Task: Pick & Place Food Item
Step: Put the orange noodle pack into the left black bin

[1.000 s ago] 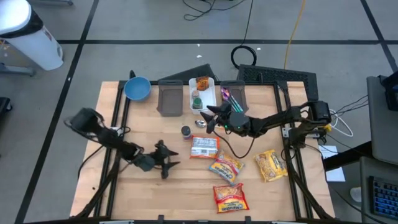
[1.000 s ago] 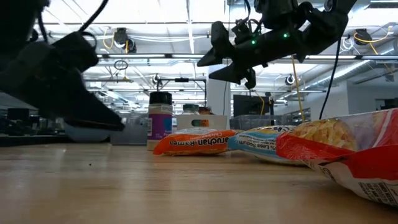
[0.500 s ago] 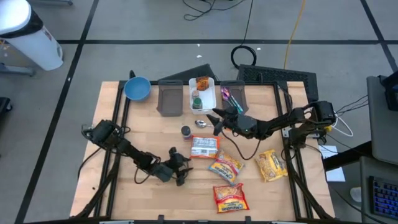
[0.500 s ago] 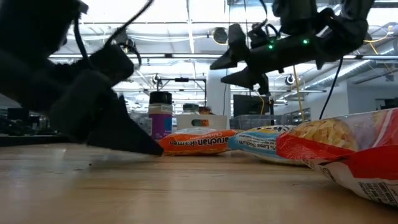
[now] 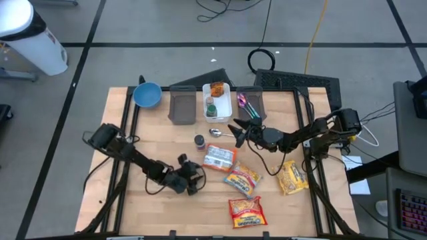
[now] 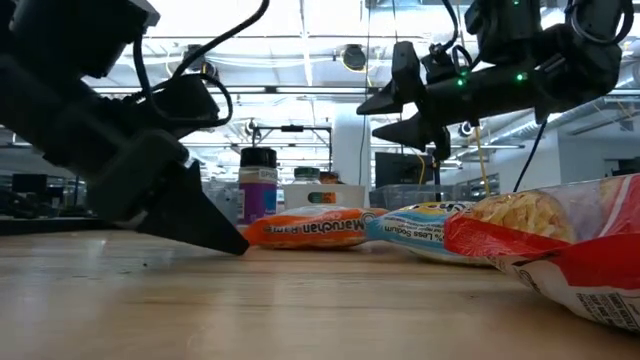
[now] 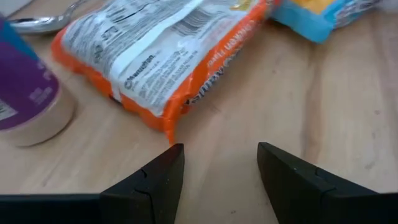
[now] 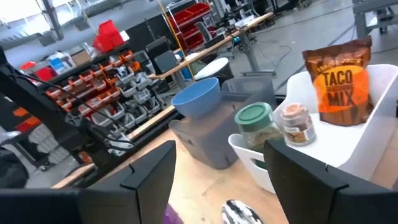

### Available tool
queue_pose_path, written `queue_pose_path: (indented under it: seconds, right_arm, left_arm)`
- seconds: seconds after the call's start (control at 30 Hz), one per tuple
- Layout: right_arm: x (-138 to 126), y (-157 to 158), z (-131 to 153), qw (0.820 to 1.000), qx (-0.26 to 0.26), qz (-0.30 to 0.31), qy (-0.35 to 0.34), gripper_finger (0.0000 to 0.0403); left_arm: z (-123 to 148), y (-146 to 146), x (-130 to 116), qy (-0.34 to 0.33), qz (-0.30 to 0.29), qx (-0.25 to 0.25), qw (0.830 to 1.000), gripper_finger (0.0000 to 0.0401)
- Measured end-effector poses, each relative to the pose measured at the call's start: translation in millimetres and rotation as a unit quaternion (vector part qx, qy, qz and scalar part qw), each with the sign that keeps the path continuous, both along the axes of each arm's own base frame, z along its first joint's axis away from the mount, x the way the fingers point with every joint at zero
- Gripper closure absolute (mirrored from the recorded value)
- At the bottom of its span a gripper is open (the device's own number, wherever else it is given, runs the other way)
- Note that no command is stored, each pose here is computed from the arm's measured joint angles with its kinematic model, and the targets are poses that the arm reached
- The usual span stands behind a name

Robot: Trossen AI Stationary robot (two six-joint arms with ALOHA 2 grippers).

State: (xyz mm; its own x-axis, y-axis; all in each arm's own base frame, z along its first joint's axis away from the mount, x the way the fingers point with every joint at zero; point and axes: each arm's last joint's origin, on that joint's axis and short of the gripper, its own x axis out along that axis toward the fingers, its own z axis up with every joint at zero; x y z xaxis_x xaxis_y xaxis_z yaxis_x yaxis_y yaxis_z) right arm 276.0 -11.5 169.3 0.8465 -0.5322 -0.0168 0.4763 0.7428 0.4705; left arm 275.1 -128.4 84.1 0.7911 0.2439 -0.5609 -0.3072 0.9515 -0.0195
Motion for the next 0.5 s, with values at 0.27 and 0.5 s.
queue_pose_path:
  seconds: [0.27, 0.5]
  right_arm:
    - [0.0, 0.0, 0.1, 1.000, -0.006, 0.000, 0.003, 0.0165]
    - [0.0, 0.0, 0.2, 1.000, -0.006, 0.000, 0.003, 0.0165]
  left_arm:
    - [1.4, 3.1, -0.5, 0.009, 0.004, 0.010, 1.000, 0.0188]
    - [6.0, 8.0, -6.8, 0.043, 0.011, 0.026, 0.999, 0.0188]
